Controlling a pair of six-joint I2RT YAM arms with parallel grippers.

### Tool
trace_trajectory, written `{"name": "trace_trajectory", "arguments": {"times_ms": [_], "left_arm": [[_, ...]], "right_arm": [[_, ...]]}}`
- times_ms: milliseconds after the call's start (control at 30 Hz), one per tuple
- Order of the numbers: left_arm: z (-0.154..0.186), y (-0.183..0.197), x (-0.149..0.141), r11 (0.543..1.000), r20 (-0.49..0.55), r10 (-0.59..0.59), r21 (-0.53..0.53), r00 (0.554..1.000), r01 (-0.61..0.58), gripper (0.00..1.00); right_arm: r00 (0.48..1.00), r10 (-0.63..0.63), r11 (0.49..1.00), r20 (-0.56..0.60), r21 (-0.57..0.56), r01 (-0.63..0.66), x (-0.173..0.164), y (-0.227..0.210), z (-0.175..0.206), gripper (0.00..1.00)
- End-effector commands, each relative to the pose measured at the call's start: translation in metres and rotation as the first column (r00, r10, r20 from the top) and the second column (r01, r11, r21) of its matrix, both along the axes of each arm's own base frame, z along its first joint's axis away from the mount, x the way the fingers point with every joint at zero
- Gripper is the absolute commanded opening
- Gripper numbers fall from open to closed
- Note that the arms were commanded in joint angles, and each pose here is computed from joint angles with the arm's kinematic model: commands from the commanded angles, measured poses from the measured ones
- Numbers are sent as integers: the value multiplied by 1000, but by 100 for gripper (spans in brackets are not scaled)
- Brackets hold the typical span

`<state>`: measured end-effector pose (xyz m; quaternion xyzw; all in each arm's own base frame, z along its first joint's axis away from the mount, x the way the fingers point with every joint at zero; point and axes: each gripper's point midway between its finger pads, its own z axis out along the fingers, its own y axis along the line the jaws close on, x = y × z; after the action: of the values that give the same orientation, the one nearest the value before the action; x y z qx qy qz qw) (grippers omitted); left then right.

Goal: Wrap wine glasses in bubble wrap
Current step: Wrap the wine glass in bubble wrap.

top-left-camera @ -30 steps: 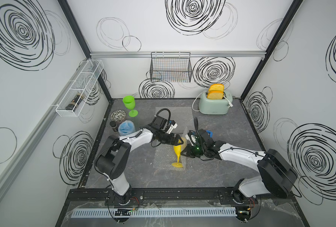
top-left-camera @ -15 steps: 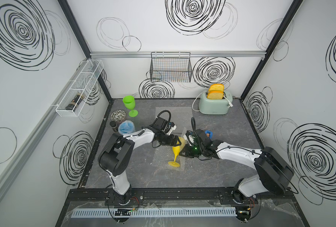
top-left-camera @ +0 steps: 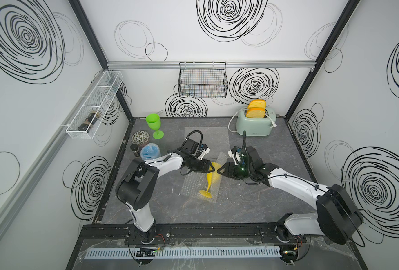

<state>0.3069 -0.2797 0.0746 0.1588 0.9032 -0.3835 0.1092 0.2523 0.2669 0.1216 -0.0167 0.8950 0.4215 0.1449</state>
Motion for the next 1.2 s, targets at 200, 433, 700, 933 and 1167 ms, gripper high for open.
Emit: {"name": "trace_trajectory", "arguments": {"times_ms": [200,433,700,933,1167], "left_arm": [[-8,9,-5,1000,-19,15,17,1000,-14,52],[-7,10,-8,1000,-21,13,6,1000,-12,51],[2,8,-10,1000,-9,-2,-27,1000,2,50],[25,9,-13,998,32,-18,-60,999,20,65],[23,19,-29,998,34,-3,-60,999,5,73]], "right_arm": [[994,-84,996,-73,17,85,27,-4,-27,80],[990,-91,996,-110,11,93,39,0,-44,82],[988,-86,996,-132,-28,83,45,4,-64,82],[989,-76,996,-129,-62,68,41,3,-73,81],[995,-33,997,-95,-78,26,37,9,-63,81]]}}
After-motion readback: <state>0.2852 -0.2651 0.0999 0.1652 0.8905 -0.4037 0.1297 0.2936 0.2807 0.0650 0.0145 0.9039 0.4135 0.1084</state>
